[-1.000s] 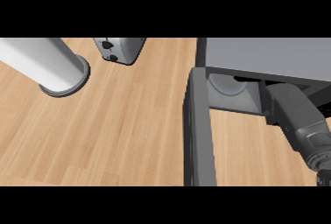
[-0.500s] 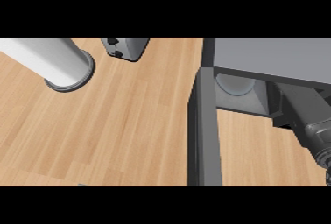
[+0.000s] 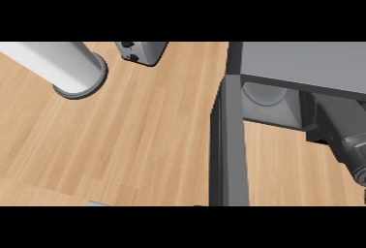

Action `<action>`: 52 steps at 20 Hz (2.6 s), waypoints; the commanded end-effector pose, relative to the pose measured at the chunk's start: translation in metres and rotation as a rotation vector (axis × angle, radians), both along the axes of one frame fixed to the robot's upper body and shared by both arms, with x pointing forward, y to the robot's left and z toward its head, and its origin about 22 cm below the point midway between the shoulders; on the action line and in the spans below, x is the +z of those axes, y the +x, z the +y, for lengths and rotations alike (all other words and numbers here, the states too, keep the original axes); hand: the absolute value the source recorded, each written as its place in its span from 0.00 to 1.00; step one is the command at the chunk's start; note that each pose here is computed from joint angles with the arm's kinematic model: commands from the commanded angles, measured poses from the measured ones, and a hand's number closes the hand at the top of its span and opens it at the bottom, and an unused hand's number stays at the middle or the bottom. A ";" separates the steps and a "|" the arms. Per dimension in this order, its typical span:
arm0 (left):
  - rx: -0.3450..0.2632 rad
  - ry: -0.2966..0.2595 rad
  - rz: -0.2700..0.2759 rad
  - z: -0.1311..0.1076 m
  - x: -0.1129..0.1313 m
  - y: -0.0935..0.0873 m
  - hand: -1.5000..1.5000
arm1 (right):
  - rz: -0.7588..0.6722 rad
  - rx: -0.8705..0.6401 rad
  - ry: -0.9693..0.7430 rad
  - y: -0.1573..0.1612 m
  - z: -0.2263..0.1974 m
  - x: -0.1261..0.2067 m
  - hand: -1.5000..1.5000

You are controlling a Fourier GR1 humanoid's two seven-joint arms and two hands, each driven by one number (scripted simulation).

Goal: Pick up the milk, place it into the microwave and close the microwave

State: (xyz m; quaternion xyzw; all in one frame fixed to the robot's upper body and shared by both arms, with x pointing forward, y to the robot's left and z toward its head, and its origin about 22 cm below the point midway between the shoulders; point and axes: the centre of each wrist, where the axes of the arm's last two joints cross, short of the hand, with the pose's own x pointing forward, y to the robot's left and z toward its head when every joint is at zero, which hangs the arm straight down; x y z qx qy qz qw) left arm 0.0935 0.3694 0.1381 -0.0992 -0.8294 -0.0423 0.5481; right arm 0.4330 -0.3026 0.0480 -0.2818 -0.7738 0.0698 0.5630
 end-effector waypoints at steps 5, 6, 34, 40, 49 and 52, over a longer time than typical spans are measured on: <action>-0.015 0.016 0.003 0.000 -0.001 0.007 0.00 | -0.037 -0.016 0.022 0.011 0.006 0.023 0.00; -0.007 0.027 0.019 0.002 -0.002 0.006 0.00 | -0.062 0.040 0.036 0.014 0.009 0.029 0.00; -0.086 0.034 0.093 -0.010 -0.014 0.026 0.00 | -0.048 0.096 0.041 0.031 0.106 0.042 0.00; -0.089 0.019 0.124 -0.019 -0.030 0.027 0.00 | -0.020 0.133 -0.014 0.028 0.097 0.032 0.00; -0.218 0.003 0.114 -0.048 -0.049 0.029 0.00 | 0.044 0.274 0.153 0.014 0.075 0.002 0.00; -0.286 0.008 0.157 -0.060 -0.054 0.028 0.00 | 0.067 0.383 0.225 0.013 0.085 -0.002 0.00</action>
